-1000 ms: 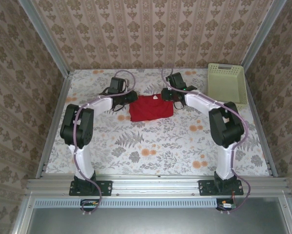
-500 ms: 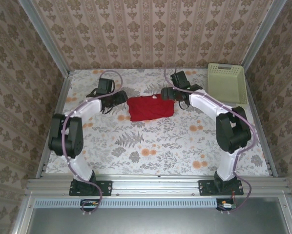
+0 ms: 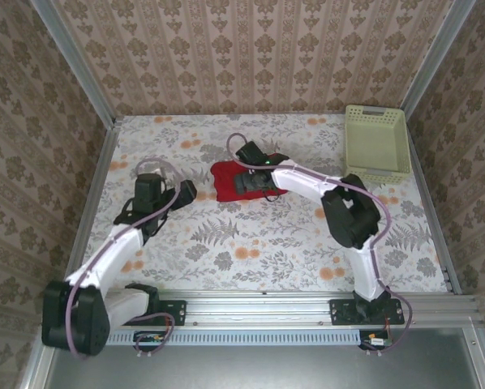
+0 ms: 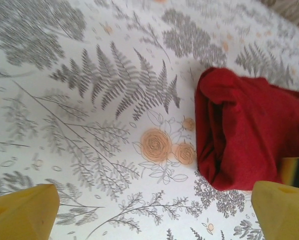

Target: Fold the inside-out t-shirt

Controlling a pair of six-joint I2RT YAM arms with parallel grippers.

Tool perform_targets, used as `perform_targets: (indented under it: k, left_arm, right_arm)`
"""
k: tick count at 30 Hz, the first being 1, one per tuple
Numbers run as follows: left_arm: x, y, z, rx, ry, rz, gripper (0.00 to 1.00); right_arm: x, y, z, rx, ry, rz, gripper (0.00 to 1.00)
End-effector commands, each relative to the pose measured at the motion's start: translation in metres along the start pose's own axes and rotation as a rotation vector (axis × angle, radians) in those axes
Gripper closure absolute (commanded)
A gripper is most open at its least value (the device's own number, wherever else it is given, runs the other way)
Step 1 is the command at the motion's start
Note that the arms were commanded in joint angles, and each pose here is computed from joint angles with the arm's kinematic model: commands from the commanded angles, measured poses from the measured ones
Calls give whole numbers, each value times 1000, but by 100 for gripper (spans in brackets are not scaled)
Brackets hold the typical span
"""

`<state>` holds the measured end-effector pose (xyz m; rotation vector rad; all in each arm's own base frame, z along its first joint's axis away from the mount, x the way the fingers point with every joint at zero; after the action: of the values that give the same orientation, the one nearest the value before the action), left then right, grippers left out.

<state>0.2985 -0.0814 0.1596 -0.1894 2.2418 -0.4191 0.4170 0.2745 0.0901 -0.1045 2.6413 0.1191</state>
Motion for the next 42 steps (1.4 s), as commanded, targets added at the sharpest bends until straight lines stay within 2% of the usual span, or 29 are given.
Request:
perform_targets:
  k: [1,8,14,23,28,33,37,42]
  left_arm:
    - [-13,9,-17,-38,-116,-5,0]
    - [-20,16,-44,-76,-199,16,0]
    - [-21,21,-56,-94,-260,23,0]
    - [-15,26,-53,-114,-242,31,0]
    - [-16,27,-53,-128,-247,46,0]
    - [-20,27,-54,-134,-255,57,0]
    - [-23,27,-51,-138,-261,56,0]
    - [-34,27,-52,-166,-271,62,0]
  right_arm:
    - [-1,-16,19,108,69,23,0]
    - [-23,-79,58,191,134,82,2]
    - [-56,-137,65,228,98,115,2]
    - [-103,-194,79,221,53,217,1]
    - [-120,-201,83,167,39,262,1]
    - [-128,-199,76,164,22,235,1]
    - [-136,-198,51,163,-11,218,0]
    - [-143,-176,-9,126,-91,164,0]
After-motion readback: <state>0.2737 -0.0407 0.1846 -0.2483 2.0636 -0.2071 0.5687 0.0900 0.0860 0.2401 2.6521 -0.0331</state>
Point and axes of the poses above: each hand's point on the last joint's axis, 136 mm out from that joint toward the fingers, its own z axis out along the fingers, its own y axis along the line the jaws close on, x = y × z, the point moved 3 cm from there along -z, back along the fingers, and after that the axes turned 6 degrees about z, right-handed, at the moved point
